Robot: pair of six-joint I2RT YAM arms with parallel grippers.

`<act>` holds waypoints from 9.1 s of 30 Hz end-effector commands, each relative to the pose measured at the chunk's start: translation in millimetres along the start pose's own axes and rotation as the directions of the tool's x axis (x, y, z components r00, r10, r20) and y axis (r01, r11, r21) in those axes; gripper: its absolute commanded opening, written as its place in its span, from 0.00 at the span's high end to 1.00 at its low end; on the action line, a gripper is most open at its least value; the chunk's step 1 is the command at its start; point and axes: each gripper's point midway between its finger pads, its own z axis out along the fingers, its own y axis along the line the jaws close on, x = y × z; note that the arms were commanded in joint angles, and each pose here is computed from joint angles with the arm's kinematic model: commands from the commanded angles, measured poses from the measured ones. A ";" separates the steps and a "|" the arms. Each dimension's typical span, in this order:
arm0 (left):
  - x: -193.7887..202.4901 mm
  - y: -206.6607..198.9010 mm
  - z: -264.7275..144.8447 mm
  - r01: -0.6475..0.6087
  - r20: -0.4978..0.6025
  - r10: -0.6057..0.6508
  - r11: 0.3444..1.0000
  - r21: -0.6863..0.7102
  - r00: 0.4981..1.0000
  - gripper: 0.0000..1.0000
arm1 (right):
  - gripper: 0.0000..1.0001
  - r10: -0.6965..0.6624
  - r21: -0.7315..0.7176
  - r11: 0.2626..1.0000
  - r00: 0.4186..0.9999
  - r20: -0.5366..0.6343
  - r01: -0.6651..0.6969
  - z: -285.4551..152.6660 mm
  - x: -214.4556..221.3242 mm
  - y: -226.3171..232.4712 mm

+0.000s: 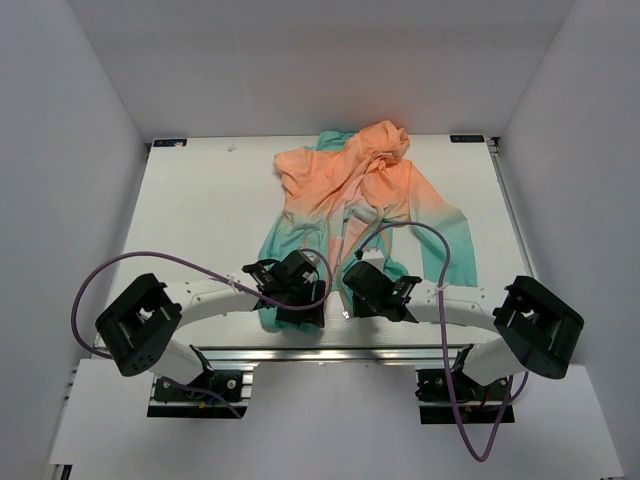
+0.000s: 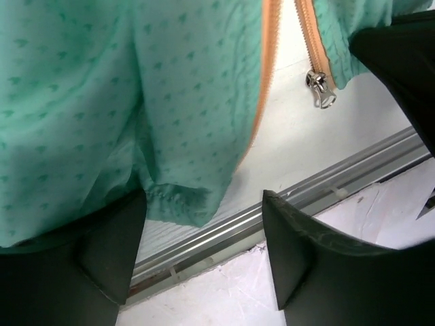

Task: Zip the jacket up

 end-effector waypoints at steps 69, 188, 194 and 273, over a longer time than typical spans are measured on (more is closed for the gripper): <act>33.7 44.4 27.4 -0.016 -0.047 0.007 0.981 -0.195 0.999 1.00 | 0.37 -0.164 0.022 0.986 0.985 0.055 0.163 -3.7 -1.6 31.1; -103.1 -73.5 -130.8 -0.094 0.592 -0.116 0.946 0.311 0.797 1.00 | 1.00 0.452 -0.664 0.746 0.693 0.562 0.053 -136.0 -105.5 51.4; -102.9 -70.7 -129.3 -0.084 0.593 -0.123 0.947 0.309 0.796 1.00 | 1.00 0.462 -0.699 0.709 0.687 0.561 0.093 -146.3 -105.8 58.5; -99.7 -85.4 -136.7 -0.066 0.545 -0.189 0.908 0.414 0.817 1.00 | 1.00 0.450 -0.702 0.704 0.696 0.560 0.110 -152.1 -104.1 59.1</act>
